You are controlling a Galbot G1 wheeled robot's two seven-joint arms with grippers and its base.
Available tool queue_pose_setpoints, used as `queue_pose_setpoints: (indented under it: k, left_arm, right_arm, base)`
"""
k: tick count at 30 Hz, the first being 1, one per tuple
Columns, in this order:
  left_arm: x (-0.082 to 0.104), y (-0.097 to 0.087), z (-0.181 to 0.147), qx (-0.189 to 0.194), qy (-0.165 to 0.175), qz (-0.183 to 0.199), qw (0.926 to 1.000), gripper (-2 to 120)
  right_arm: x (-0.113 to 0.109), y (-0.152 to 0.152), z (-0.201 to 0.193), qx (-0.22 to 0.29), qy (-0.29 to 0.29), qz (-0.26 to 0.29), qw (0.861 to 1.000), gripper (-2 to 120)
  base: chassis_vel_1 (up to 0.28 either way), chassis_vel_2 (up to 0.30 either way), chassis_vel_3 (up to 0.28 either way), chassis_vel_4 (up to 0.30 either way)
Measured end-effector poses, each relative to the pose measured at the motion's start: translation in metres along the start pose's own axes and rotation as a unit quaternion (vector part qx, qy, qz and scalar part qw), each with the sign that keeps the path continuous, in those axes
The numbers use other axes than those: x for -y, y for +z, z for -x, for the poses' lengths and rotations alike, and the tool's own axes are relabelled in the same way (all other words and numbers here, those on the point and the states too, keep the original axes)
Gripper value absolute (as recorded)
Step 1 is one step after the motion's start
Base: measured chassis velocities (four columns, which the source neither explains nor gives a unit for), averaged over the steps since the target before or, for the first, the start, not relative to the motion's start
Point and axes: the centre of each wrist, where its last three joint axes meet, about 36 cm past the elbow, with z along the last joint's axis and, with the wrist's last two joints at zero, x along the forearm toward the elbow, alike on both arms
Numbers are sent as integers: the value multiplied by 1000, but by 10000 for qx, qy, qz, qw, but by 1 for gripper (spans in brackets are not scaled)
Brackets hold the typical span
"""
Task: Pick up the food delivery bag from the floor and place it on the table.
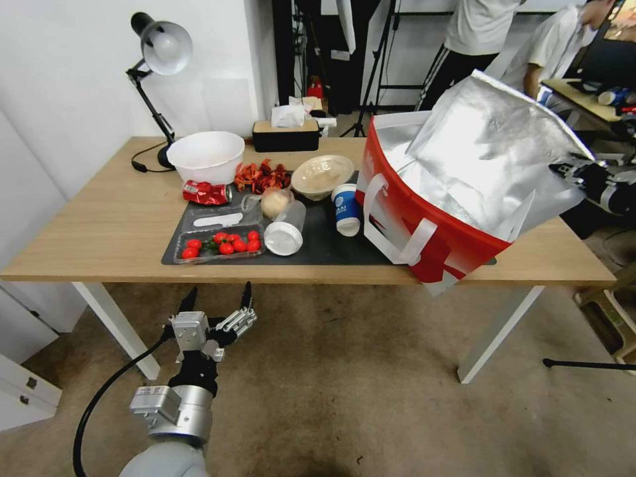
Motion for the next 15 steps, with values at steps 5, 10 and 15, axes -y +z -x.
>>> queue_pose_setpoints:
  k: [5, 10, 15]
  left_arm:
    - [0, 0, 0, 9, 6, 4, 10000, 100]
    - [0, 0, 0, 8, 3, -3, 10000, 100]
    - [1, 0, 0, 11, 2, -12, 10000, 100]
  right_arm:
    - [-2, -6, 2, -15, 235, -70, 9997, 0]
    - [-5, -9, 2, -36, 406, -113, 9991, 0]
    - [-5, -11, 2, -49, 494, -127, 9987, 0]
  base:
    - [0, 0, 0, 0]
    - [0, 0, 0, 0]
    - [0, 0, 0, 0]
